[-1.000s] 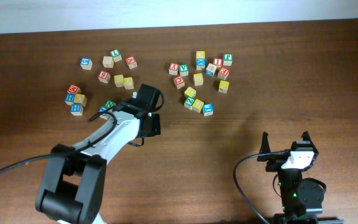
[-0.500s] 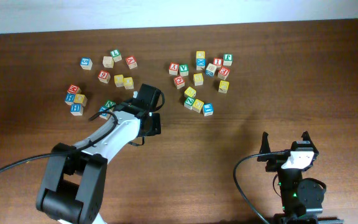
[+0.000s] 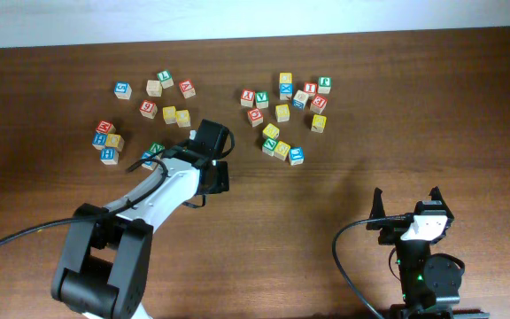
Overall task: Spell out RSS
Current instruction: 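Set the yellow S block beside the green R block and open the left gripper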
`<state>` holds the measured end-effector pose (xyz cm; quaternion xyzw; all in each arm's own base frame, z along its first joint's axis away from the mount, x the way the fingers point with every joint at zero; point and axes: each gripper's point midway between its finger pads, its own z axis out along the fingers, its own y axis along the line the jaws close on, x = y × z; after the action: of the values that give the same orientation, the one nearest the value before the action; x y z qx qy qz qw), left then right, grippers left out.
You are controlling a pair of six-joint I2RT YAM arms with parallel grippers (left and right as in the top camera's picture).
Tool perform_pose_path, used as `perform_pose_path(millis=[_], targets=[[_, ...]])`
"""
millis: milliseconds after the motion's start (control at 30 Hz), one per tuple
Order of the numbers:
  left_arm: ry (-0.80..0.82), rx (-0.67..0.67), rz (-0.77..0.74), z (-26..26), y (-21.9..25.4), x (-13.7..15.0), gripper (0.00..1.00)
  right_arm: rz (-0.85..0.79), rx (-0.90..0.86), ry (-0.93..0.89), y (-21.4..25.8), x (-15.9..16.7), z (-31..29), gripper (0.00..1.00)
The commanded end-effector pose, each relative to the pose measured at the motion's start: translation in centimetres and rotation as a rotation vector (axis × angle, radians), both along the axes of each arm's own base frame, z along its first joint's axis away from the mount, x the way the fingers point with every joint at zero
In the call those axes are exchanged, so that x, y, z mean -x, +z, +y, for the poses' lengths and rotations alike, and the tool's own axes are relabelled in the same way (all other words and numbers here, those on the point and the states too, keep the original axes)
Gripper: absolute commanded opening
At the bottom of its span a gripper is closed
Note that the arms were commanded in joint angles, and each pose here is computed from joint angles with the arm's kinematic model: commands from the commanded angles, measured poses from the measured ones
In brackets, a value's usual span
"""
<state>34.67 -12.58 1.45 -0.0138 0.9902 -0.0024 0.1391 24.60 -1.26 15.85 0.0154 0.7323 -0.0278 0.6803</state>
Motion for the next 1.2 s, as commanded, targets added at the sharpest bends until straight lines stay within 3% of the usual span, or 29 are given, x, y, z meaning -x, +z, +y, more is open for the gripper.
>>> perform_pose_path(millis=[0,733,1000,1167], targets=[[-0.006,-0.022,0.010,0.2,-0.1,-0.1,0.24,0.004,-0.010,-0.006,-0.3,0.0,-0.1,0.98],[-0.006,-0.015,-0.006,-0.2,1.6,-1.0,0.31,0.004,-0.010,-0.006,-0.3,0.0,-0.1,0.98],[-0.006,-0.002,-0.037,-0.6,3.9,-1.9,0.26,0.004,-0.010,-0.006,-0.3,0.0,-0.1,0.98],[-0.006,0.037,-0.119,-1.2,7.8,-3.2,0.26,0.004,-0.010,-0.006,-0.3,0.0,-0.1,0.98]])
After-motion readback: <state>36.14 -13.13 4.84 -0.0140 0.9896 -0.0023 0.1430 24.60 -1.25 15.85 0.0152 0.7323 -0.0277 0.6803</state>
